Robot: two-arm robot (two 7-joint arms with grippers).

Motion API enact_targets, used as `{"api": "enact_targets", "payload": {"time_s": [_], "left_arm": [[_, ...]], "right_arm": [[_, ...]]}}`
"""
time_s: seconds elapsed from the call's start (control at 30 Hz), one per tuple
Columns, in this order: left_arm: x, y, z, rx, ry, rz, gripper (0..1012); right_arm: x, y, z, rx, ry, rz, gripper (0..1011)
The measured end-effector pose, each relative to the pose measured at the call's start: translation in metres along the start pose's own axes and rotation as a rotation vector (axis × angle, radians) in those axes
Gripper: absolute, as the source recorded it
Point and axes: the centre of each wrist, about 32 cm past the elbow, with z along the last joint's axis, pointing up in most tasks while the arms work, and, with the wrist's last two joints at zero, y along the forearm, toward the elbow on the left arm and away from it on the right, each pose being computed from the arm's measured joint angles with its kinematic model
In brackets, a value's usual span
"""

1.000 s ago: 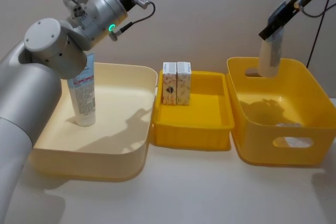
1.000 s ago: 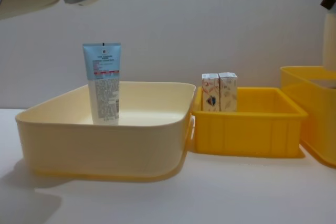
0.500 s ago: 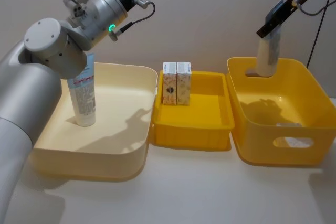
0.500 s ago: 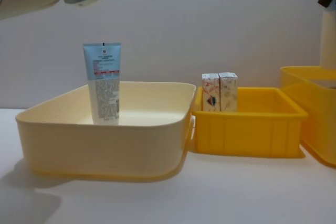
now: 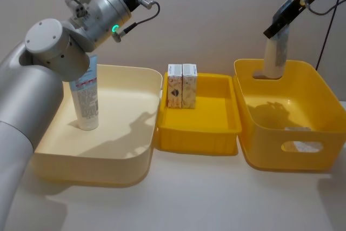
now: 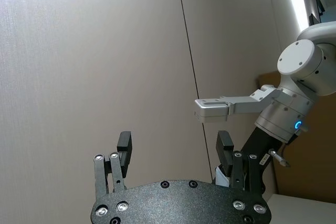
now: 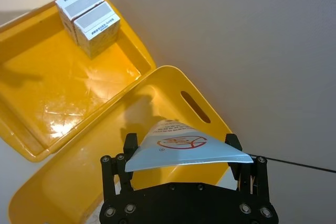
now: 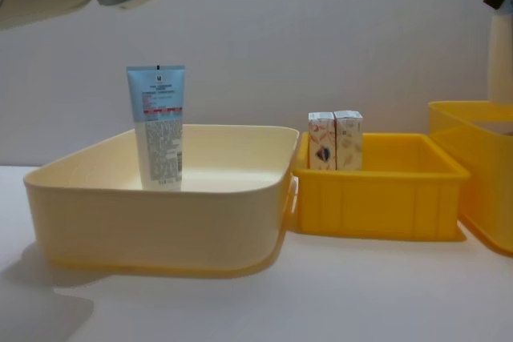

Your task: Bimanual collaborative sorting of washing and personal care products

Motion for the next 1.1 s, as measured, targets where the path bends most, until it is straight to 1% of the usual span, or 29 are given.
{"api": "enact_targets", "payload": {"time_s": [0.23,0.37,0.47,0.63,0.67,0.7,0.87,0.9,1.1], "left_arm": [[0.0000,0.0000,0.0000,0.000,0.000,0.000,1000],[0.0000,0.0000,0.0000,0.000,0.000,0.000,1000],[0.0000,0.0001,0.0000,0.000,0.000,0.000,1000],[0.0000,0.0001,-0.0001,0.000,0.000,0.000,1000],[-0.0001,0.0000,0.0000,0.000,0.000,0.000,1000],[0.0000,0.0001,0.0000,0.000,0.000,0.000,999],[0.0000,0.0001,0.0000,0.000,0.000,0.000,1000],[0.0000,0.0001,-0.0001,0.000,0.000,0.000,1000],[0.0000,0.0001,0.0000,0.000,0.000,0.000,1000]], "right_arm": [[-0.002,0.001,0.000,0.023,-0.016,0.002,1006],[-0.006,0.002,-0.002,0.044,-0.041,0.004,1006],[-0.010,0.004,-0.008,0.060,-0.076,0.011,1006],[-0.016,0.008,-0.018,0.057,-0.108,0.025,1006],[-0.018,0.009,-0.023,0.051,-0.118,0.027,1006],[-0.018,0.009,-0.023,0.051,-0.118,0.027,1006],[-0.024,0.011,-0.034,0.010,-0.134,0.037,1006],[-0.025,0.012,-0.038,-0.008,-0.134,0.041,1006],[-0.029,0.015,-0.047,-0.079,-0.131,0.059,1006]]}}
